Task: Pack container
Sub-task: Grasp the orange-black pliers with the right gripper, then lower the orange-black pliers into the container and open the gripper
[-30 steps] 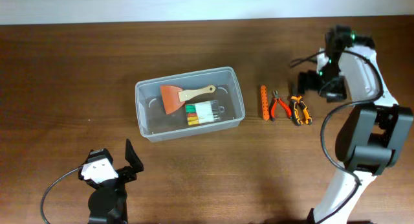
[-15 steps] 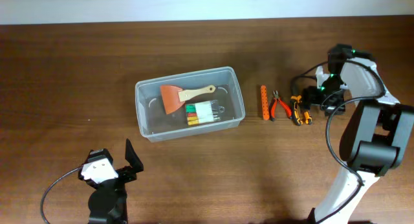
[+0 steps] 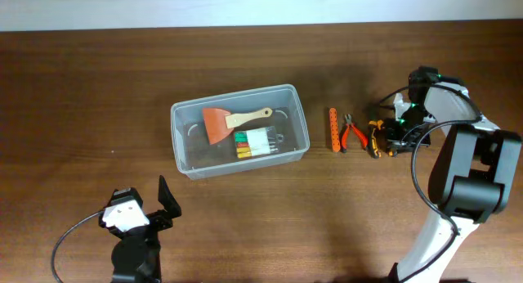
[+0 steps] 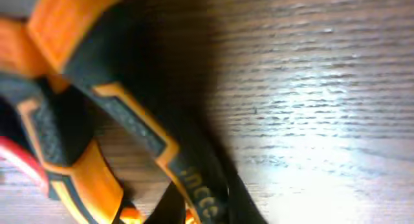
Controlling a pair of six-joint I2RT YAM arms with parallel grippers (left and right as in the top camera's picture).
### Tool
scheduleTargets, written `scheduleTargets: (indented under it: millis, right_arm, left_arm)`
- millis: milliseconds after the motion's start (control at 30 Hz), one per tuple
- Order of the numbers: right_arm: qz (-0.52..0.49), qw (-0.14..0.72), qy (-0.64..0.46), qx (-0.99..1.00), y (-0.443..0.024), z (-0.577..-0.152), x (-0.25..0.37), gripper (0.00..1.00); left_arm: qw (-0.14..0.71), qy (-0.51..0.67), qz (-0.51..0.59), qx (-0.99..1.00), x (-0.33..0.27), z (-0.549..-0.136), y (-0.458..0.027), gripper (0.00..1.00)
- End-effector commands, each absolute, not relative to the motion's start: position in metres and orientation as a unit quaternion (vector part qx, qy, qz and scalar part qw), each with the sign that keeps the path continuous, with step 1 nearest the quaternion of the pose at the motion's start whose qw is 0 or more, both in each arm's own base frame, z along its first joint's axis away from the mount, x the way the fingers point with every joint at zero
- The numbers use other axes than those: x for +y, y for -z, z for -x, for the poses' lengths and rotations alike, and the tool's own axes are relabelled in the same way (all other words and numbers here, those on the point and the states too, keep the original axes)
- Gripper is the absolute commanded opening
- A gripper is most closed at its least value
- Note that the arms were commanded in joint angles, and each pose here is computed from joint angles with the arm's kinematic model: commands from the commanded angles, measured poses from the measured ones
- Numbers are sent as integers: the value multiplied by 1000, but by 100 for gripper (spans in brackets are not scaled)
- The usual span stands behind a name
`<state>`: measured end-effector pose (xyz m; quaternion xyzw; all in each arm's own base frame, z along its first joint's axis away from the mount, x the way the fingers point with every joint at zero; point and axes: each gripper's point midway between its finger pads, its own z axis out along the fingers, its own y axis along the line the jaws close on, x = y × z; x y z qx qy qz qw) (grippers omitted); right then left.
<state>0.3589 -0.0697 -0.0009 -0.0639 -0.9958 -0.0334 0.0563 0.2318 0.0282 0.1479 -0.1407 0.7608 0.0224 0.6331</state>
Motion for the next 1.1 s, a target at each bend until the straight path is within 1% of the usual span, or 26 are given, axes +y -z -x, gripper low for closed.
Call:
scheduleTargets:
  millis: [0, 67, 167, 233, 300, 400, 433, 467, 533, 600, 667, 733, 800, 933, 1067]
  right_arm:
    - [62, 60, 38, -996, 4, -356, -66, 6]
    - [72, 61, 37, -995, 4, -355, -66, 4]
    - [77, 57, 36, -995, -1, -358, -66, 4]
    - [78, 41, 34, -996, -15, -367, -68, 4]
    - [83, 9, 35, -996, -42, -383, -69, 4]
    - [66, -74, 60, -993, -114, -416, -54, 4]
    - [49, -116, 76, -989, -154, -427, -40, 4]
    - [41, -133, 81, -987, -170, -432, -33, 4]
    - [8, -183, 95, -979, -217, -440, -7, 4]
    - [-43, -222, 100, -969, -255, -441, 22, 4]
    - [-128, -250, 98, -955, -280, -437, 62, 4]
    - [-222, -256, 96, -936, -288, -428, 101, 4]
    - [-334, -246, 91, -905, -284, -412, 143, 4]
    - [-543, -204, 82, -810, -252, -377, 210, 4]
    - [-701, -156, 72, -692, -206, -353, 242, 4]
  left_arm:
    - [633, -25, 137, 762, 28, -232, -147, 99]
    - [633, -25, 137, 762, 28, -232, -147, 99]
    - [633, -25, 137, 762, 28, -232, -147, 99]
    - [633, -25, 137, 762, 28, -232, -147, 99]
    - [633, -25, 137, 762, 28, -232, -147, 99]
    - [633, -25, 137, 762, 28, -232, -147, 99]
    - [633, -25, 137, 762, 28, -232, -147, 99]
    - [633, -25, 137, 762, 28, -232, -147, 99]
    - [633, -25, 137, 762, 28, -232, -147, 99]
    - [633, -25, 137, 762, 28, -232, -147, 99]
    - [633, -25, 137, 762, 28, -232, -147, 99]
    - [633, -25, 137, 762, 28, -232, -147, 99]
    - [633, -25, 137, 762, 28, -232, -147, 99]
    - [633, -25, 137, 762, 28, -232, -147, 99]
    - [633, -25, 137, 762, 28, -232, -147, 99]
